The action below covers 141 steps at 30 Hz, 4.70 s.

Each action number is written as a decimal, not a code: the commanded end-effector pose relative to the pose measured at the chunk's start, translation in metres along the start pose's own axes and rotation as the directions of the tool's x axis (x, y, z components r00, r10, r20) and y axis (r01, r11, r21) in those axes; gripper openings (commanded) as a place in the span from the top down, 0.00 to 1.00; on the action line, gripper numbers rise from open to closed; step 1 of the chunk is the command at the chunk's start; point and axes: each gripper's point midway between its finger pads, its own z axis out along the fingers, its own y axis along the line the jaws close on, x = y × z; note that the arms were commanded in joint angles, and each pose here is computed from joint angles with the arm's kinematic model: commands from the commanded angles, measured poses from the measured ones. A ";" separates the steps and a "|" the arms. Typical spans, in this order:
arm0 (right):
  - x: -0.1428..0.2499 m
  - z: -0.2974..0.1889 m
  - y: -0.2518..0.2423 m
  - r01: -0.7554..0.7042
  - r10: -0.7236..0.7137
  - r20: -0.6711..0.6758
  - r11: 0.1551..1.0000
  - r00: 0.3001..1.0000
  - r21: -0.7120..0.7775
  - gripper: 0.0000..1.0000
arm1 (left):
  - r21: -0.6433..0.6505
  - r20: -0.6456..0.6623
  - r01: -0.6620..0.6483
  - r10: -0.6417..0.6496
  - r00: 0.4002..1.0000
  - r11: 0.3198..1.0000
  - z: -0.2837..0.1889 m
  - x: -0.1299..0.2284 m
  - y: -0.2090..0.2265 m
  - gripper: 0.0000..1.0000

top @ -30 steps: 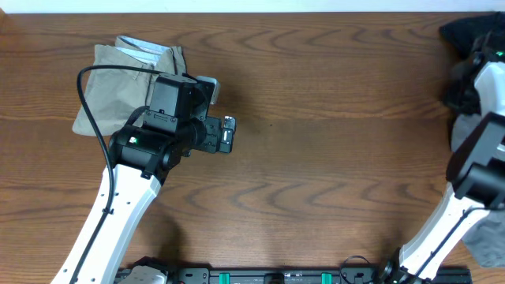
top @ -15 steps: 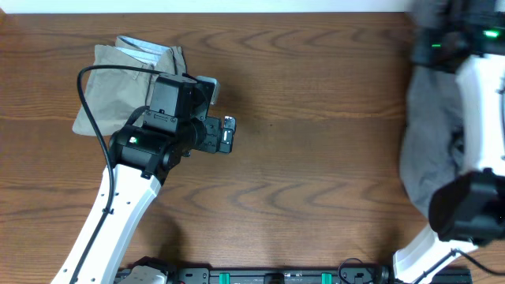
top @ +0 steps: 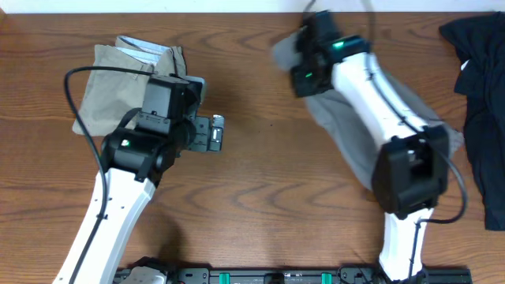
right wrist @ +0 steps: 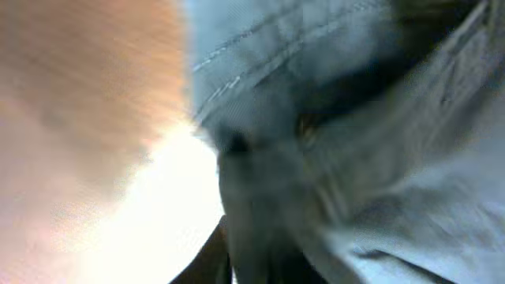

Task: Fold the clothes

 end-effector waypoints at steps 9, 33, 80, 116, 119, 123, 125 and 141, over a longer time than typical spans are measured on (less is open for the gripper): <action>0.002 -0.001 0.028 0.278 -0.279 0.004 0.958 0.960 0.067 0.58 | -0.066 0.088 -0.004 0.010 0.996 0.998 -0.027 -0.012 0.012 0.02; 0.096 -0.048 -0.204 -0.379 0.409 -0.234 0.911 0.882 0.162 0.22 | -0.069 0.053 -0.005 0.009 0.999 0.998 -0.014 -0.010 0.013 0.02; 0.137 -0.146 0.066 0.371 -0.440 -0.123 0.852 0.890 -0.369 0.99 | -0.176 0.158 0.019 0.010 0.987 0.984 -0.034 -0.028 0.032 0.02; 0.100 -0.143 0.120 0.496 -0.479 0.140 0.799 0.867 -0.339 0.42 | 0.007 0.157 -0.029 0.027 0.987 1.000 -0.033 -0.028 -0.001 0.02; 0.060 -0.143 0.077 0.283 -0.238 0.177 0.910 0.955 -0.303 0.43 | 0.097 0.073 -0.033 0.026 0.997 0.995 -0.002 -0.023 -0.016 0.02; 0.032 -0.144 0.026 0.122 -0.062 0.221 0.955 0.973 -0.269 0.39 | 0.150 -0.036 -0.018 0.024 0.999 0.989 0.054 -0.018 -0.024 0.02; 0.027 -0.144 0.008 0.087 -0.027 0.231 0.963 0.973 -0.255 0.36 | 0.154 -0.076 -0.022 0.034 0.996 0.988 0.084 -0.014 -0.024 0.02; 0.009 -0.148 -0.079 -0.112 0.125 0.302 0.992 0.945 -0.062 0.32 | 0.288 -0.318 0.036 0.060 0.946 0.957 0.207 0.048 -0.039 0.02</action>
